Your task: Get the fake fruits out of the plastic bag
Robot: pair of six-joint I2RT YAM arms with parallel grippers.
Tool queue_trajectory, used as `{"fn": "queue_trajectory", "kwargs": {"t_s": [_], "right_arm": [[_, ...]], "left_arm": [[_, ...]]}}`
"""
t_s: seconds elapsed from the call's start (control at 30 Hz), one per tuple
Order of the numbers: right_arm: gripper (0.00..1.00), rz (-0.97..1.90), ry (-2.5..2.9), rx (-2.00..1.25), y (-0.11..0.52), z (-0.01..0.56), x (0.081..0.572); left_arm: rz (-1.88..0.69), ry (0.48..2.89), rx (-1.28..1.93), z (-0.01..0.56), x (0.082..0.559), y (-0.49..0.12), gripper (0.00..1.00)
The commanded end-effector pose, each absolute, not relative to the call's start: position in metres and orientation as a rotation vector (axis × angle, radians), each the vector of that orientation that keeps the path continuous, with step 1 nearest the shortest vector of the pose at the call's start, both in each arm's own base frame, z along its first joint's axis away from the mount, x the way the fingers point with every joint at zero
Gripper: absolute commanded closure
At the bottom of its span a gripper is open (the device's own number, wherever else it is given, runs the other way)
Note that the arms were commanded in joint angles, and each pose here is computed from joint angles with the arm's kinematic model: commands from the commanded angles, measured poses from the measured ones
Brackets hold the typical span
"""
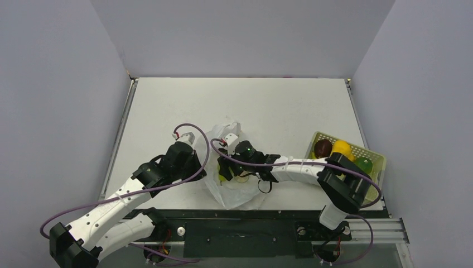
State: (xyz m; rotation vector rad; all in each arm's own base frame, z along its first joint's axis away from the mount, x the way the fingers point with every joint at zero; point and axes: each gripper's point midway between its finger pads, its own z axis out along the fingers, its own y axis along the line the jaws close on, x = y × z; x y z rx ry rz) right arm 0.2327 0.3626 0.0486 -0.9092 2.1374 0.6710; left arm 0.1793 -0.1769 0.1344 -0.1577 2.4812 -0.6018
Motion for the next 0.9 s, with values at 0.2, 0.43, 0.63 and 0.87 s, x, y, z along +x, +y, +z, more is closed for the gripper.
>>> {"fn": "queue_trajectory", "kwargs": {"t_s": [0.2,0.43,0.63,0.87], "right_arm": [[1.0,0.554,1.877,-0.794,0.31,0.164,0.241],[1.0,0.36,1.766,-0.309,0.203,0.213,0.269],[1.0,0.076,1.743,0.042,0.108,0.224,0.285],[1.0,-0.205,1.729,0.512,-0.001,0.214,0.28]], "left_arm": [[-0.556,2.467,-0.185,0.13,0.183,-0.167,1.0],[-0.563,2.478,-0.169,0.126,0.187,-0.172,1.0],[-0.58,2.483,-0.147,0.124,0.191,-0.178,1.0],[-0.546,2.491,-0.079,0.127,0.197,-0.178,1.0]]}}
